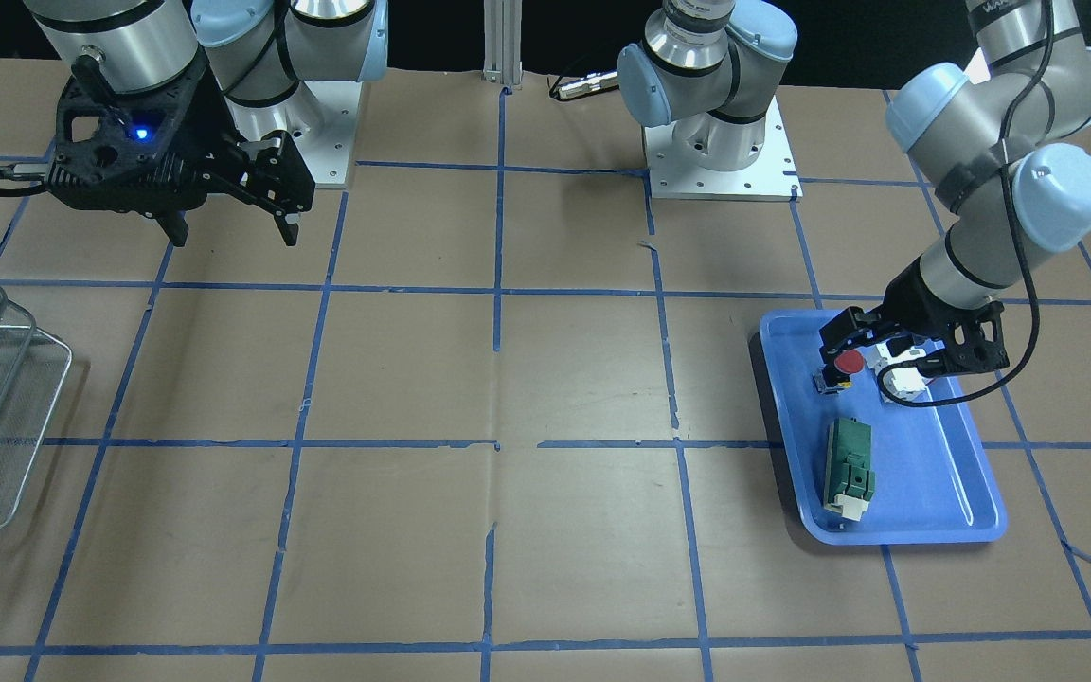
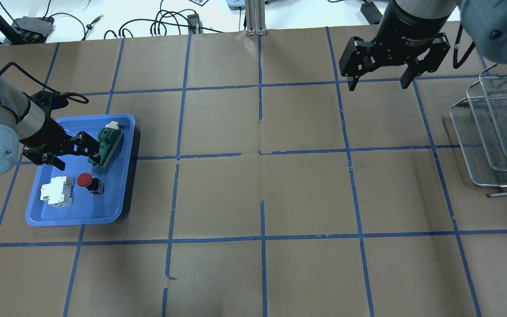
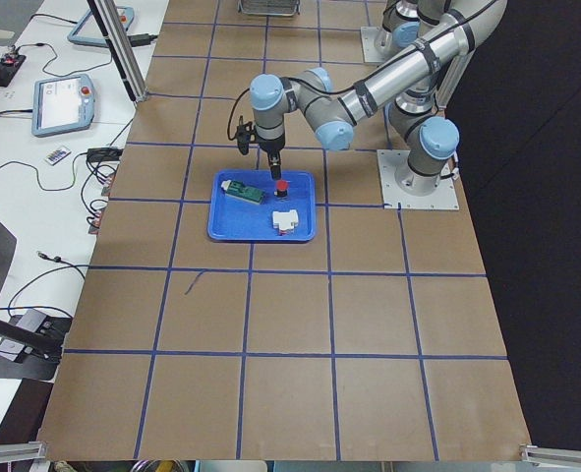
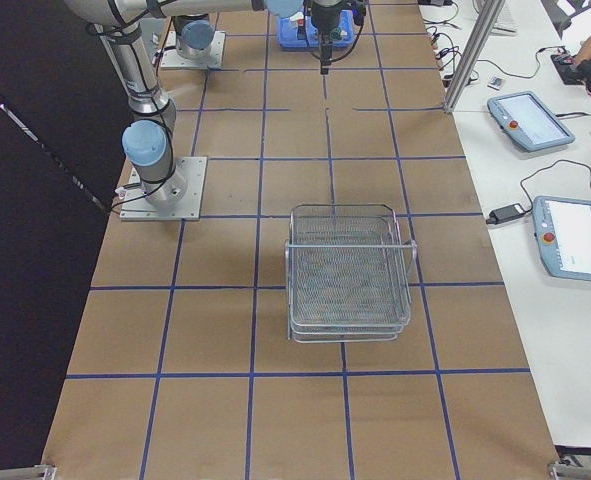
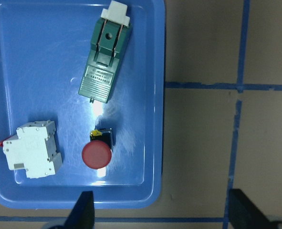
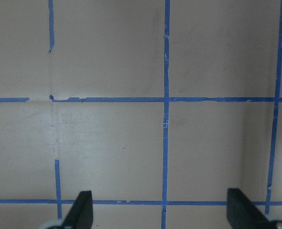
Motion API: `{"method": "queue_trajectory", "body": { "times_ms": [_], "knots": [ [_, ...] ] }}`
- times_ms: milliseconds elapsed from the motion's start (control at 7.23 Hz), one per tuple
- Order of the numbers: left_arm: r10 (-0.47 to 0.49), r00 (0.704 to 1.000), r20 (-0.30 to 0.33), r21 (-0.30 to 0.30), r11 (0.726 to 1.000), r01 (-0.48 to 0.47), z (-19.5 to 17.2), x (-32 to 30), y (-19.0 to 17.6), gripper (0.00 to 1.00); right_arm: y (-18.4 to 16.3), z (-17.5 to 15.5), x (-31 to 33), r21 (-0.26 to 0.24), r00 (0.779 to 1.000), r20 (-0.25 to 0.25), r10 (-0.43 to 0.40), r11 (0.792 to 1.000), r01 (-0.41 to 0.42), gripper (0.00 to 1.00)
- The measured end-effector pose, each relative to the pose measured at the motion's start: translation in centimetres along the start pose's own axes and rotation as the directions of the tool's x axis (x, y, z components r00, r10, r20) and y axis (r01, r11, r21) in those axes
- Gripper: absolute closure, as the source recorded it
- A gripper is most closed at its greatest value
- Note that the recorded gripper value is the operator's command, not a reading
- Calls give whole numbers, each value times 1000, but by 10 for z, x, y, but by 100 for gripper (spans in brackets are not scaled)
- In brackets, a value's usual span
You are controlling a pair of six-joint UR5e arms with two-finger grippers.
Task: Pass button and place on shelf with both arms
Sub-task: 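Close the left gripper on the red push button's base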
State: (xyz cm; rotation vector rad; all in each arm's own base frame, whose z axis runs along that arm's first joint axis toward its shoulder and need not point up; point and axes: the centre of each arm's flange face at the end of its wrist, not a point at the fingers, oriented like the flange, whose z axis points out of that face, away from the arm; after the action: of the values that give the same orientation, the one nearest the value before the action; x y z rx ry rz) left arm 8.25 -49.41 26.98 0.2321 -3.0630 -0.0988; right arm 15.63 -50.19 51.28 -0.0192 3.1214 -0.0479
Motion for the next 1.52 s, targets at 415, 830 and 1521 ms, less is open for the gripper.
{"method": "queue_trajectory", "body": {
  "times_ms": [415, 830, 1521],
  "knots": [
    [7, 1000, -6, -16, 1000, -7, 45, -14, -1, 13, -1, 0, 0, 1, 1000, 0, -1, 1000, 1, 0],
    [13, 1000, 3, -25, 1000, -13, 59, -15, 5, 50, 0, 0, 0, 0, 1000, 0, -2, 1000, 2, 0],
    [24, 999, 23, 17, 1000, -24, 37, -11, 3, 100, 0, 0, 1, 1, 1000, 0, -4, 1000, 4, 0]
  ]
}}
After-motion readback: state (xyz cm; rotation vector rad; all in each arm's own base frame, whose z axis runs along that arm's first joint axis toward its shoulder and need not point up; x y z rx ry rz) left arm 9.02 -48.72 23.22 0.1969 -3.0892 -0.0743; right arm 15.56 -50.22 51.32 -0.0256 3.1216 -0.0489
